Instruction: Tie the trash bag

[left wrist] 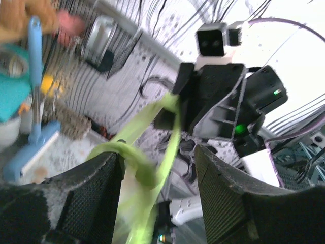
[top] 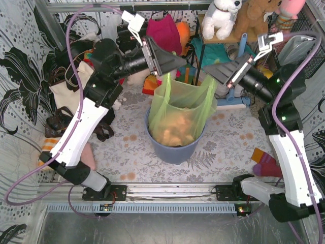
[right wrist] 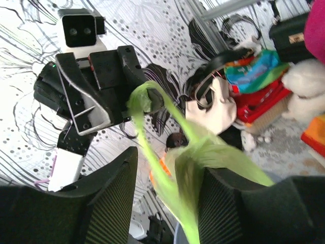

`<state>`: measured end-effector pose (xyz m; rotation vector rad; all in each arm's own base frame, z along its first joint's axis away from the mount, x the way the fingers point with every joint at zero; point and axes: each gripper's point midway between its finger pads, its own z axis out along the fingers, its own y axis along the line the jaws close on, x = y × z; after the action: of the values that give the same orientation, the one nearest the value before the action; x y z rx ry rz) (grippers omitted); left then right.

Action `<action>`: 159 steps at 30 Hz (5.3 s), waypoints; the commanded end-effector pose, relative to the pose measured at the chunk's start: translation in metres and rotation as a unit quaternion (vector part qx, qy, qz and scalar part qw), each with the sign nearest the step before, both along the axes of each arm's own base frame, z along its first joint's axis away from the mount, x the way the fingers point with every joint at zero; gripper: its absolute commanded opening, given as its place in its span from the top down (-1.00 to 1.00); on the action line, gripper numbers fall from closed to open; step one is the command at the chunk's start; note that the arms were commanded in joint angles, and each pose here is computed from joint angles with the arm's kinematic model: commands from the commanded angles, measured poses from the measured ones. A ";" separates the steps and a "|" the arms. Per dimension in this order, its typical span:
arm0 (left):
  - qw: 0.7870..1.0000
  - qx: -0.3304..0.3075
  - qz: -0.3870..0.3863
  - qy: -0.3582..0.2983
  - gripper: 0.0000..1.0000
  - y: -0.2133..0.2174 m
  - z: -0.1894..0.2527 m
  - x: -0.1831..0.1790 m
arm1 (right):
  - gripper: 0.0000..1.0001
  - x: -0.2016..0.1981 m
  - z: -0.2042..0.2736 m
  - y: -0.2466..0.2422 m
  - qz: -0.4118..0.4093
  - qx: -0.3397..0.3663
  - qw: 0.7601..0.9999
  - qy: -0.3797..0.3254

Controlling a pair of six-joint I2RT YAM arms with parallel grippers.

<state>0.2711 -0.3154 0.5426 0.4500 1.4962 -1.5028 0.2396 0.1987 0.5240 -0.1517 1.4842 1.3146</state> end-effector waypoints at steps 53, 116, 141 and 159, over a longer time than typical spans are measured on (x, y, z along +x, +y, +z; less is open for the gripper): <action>0.999 -0.043 -0.032 -0.002 -0.46 -0.036 -0.001 -0.033 | 0.20 -0.002 0.042 0.001 0.008 0.051 0.998 -0.038; 0.989 -0.030 0.094 -0.106 -0.29 0.070 0.094 -0.058 | 0.41 -0.020 0.108 0.056 0.111 0.090 0.985 -0.095; 0.997 -0.003 0.052 -0.051 -0.51 0.090 0.058 -0.111 | -0.19 -0.003 0.038 0.015 -0.043 -0.118 0.992 -0.017; 0.990 0.022 0.098 -0.096 -0.41 0.005 0.022 -0.108 | -0.03 0.015 0.027 0.014 -0.064 -0.149 0.987 -0.001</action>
<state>0.1409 -0.3320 0.5451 0.5823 1.5452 -1.4456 0.2520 0.2157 0.5439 -0.2391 1.6778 1.0176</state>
